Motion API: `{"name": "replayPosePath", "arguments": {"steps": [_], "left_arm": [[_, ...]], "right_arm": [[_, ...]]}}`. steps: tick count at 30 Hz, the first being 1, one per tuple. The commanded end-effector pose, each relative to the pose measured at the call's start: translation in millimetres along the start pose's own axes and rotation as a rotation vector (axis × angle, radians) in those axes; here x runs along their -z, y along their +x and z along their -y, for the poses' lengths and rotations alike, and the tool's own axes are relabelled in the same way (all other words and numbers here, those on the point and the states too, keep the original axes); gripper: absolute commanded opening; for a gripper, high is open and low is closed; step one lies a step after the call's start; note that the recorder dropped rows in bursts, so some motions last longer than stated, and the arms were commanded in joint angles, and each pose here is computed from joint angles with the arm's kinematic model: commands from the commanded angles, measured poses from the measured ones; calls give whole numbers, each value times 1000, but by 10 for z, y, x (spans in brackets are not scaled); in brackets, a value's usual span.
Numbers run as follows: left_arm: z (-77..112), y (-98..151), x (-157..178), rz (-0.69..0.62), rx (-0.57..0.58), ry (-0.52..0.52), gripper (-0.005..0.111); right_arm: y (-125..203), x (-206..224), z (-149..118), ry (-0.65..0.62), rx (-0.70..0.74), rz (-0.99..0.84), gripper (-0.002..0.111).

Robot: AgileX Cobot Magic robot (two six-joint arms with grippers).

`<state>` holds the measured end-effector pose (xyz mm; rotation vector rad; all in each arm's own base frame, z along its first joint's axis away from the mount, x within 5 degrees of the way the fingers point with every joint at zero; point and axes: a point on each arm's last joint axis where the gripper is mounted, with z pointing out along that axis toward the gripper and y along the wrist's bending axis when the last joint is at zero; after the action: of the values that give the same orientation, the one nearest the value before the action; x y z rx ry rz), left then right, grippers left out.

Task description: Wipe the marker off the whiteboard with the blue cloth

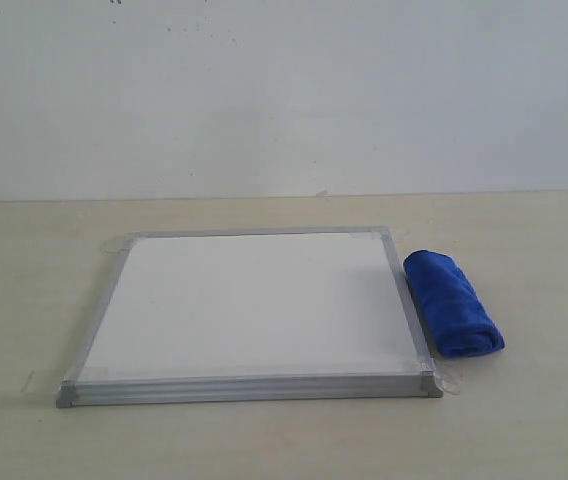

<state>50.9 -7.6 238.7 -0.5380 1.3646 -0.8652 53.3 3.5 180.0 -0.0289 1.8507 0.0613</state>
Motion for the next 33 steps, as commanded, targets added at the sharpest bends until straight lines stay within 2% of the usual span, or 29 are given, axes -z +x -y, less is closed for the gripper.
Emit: {"name": "replayPosePath", "arguments": {"steps": [1,4,9,13,15,19,24,29,33], "left_arm": [[-64,69,-4,-19,-61,1,4],[-153,125,-6,-36,-210,-35,4],[-213,164,-4,-66,-564,-55,4],[-274,205,5,-142,-768,-95,4],[-304,236,13,-192,-834,-108,4],[-376,303,41,-302,-861,-149,4],[-420,340,62,-364,-857,-178,4],[-434,352,70,-385,-856,-188,4],[-450,332,70,-360,-845,-235,4]], "right_arm": [[-9,5,5,7,5,10,1],[-9,5,5,7,5,10,1],[-9,5,5,7,5,10,1],[-9,5,5,7,5,10,1],[-9,5,5,7,5,10,1],[-9,5,5,7,5,10,1],[-9,5,5,7,5,10,1],[-9,5,5,7,5,10,1],[-9,5,5,7,5,10,1]]}}
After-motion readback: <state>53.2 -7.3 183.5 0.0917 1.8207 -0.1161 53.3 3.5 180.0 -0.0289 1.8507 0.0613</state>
